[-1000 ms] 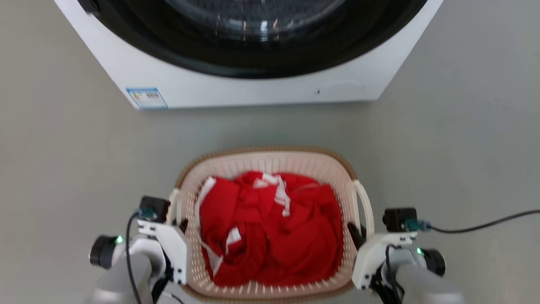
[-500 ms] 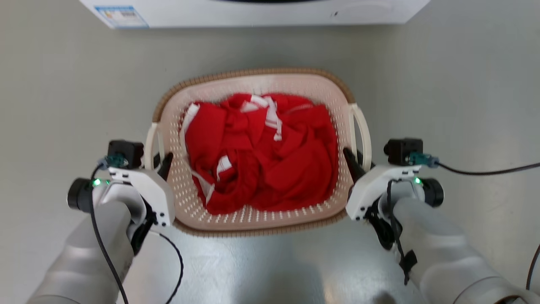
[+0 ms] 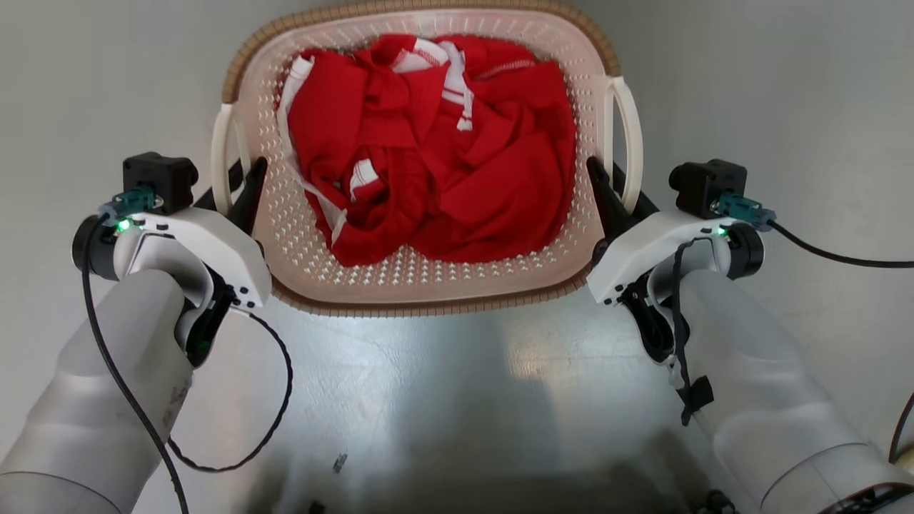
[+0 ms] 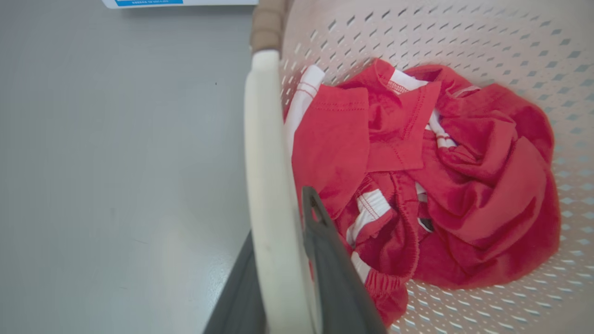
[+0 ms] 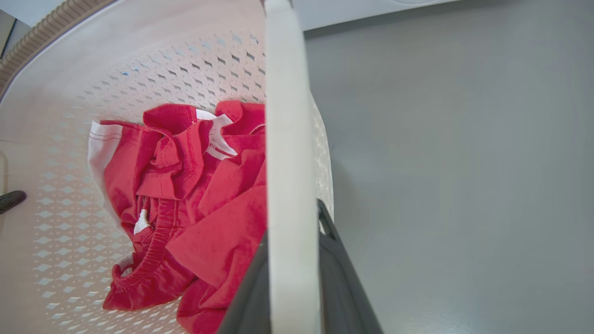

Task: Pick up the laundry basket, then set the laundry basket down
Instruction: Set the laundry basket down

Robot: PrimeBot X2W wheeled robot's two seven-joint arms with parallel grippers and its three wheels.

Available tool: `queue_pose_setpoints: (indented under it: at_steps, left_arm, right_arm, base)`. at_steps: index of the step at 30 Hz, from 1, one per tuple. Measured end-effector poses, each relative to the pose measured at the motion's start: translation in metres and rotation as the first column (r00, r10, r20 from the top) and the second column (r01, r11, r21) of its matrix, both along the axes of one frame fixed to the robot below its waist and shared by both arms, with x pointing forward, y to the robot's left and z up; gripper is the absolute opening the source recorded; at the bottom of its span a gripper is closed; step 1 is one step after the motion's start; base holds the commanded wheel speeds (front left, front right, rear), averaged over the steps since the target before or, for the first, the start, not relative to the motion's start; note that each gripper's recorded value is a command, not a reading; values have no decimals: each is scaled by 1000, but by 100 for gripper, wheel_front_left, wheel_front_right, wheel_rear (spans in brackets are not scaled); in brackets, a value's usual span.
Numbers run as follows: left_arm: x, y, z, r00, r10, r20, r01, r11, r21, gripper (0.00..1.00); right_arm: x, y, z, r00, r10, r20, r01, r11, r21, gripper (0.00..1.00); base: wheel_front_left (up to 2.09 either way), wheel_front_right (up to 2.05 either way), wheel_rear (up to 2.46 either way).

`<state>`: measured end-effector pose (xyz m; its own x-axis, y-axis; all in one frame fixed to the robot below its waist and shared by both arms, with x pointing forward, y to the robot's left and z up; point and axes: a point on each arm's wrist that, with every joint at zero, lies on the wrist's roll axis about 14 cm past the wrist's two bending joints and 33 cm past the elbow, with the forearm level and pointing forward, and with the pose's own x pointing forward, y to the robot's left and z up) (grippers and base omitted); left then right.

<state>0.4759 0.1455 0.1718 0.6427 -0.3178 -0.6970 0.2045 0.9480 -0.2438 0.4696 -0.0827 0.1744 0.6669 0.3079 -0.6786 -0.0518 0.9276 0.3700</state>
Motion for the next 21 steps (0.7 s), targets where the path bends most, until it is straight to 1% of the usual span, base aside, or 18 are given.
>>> queue_pose_setpoints:
  at_steps: [8, 21]
  left_arm:
    - [0, 3, -19, 1000, 4, -4, -4, 1000, 6, 0]
    - [9, 3, -26, 1000, 8, 22, -8, 1000, 5, 0]
  right_arm:
    - [-3, 1, -25, 999, -21, -28, 21, 1000, 11, 0]
    - [-4, -2, -38, 998, -43, -40, 43, 999, 19, 0]
  base:
    - [0, 0, 0]
    - [0, 0, 0]
